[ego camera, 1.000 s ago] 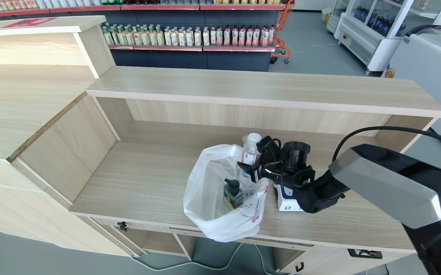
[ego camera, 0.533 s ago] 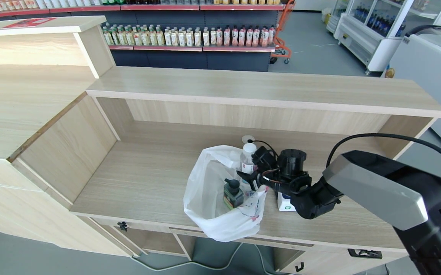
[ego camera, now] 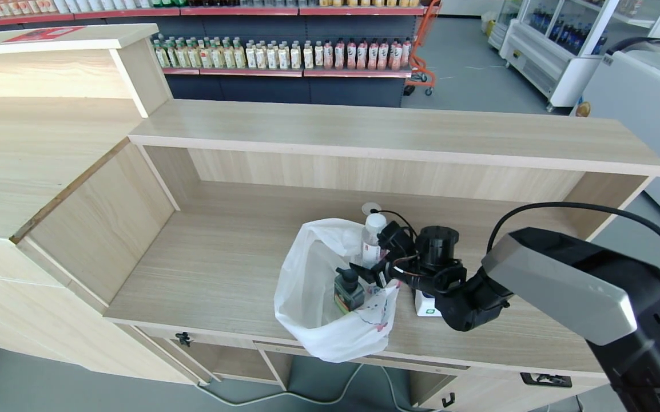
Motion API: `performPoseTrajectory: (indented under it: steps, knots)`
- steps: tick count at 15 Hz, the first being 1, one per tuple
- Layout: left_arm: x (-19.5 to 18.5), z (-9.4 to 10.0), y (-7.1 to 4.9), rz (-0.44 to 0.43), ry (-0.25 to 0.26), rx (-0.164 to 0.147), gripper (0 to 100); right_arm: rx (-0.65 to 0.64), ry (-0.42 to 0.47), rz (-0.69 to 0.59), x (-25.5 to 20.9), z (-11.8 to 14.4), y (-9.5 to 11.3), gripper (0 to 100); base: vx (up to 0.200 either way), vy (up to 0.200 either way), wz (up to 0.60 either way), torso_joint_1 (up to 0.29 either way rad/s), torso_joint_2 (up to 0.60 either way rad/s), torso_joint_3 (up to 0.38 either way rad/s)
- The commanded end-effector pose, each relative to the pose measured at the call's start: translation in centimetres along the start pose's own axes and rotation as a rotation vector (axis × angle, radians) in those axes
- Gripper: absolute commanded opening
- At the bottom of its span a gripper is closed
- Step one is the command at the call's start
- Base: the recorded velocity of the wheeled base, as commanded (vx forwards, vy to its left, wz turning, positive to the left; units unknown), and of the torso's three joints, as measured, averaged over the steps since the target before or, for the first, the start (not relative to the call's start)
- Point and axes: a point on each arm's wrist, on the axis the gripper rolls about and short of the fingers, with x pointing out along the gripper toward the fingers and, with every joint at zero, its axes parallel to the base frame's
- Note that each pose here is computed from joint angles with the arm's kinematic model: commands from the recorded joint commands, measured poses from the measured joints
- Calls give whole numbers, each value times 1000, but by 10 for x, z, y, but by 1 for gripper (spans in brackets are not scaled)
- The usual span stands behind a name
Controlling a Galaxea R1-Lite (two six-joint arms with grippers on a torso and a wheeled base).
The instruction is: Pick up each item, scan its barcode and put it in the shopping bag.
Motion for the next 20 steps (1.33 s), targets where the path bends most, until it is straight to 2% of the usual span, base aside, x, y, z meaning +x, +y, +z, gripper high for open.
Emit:
performPoseTrajectory:
  steps: [1, 2, 5, 9, 10, 12, 14, 15, 16, 17, 18, 20]
  knots:
    - [0, 0, 0, 0, -2, 0, 100, 38, -19, -1, -10, 18, -2, 100, 0, 0, 0, 0, 0, 0]
    - [0, 0, 0, 0, 0, 0, 100, 110, -45, -4, -17, 34, -3, 100, 0, 0, 0, 0, 0, 0]
    - [0, 0, 0, 0, 0, 0, 100, 185, -97, -14, -48, 78, -7, 100, 0, 0, 0, 0, 0, 0]
    - [0, 0, 0, 0, 0, 0, 100, 235, -155, -49, -111, 127, -13, 100, 0, 0, 0, 0, 0, 0]
    - [0, 0, 0, 0, 0, 0, 100, 236, -157, -90, -139, 140, -22, 100, 0, 0, 0, 0, 0, 0]
    - [0, 0, 0, 0, 0, 0, 100, 260, -91, -221, -221, 178, -30, 100, 0, 0, 0, 0, 0, 0]
    - [0, 0, 0, 0, -2, 0, 100, 289, 4, -487, -318, 201, -12, 100, 0, 0, 0, 0, 0, 0]
    - [0, 0, 0, 0, 0, 0, 100, 308, 60, -572, -357, 195, 1, 100, 0, 0, 0, 0, 0, 0]
    - [0, 0, 0, 0, 0, 0, 100, 339, 138, -635, -392, 177, 23, 100, 0, 0, 0, 0, 0, 0]
    - [0, 0, 0, 0, 0, 0, 100, 342, 144, -640, -394, 175, 24, 100, 0, 0, 0, 0, 0, 0]
    - [0, 0, 0, 0, 0, 0, 100, 350, 191, -664, -426, 129, 68, 100, 0, 0, 0, 0, 0, 0]
    - [0, 0, 0, 0, 0, 0, 100, 331, 160, -653, -445, 91, 103, 100, 0, 0, 0, 0, 0, 0]
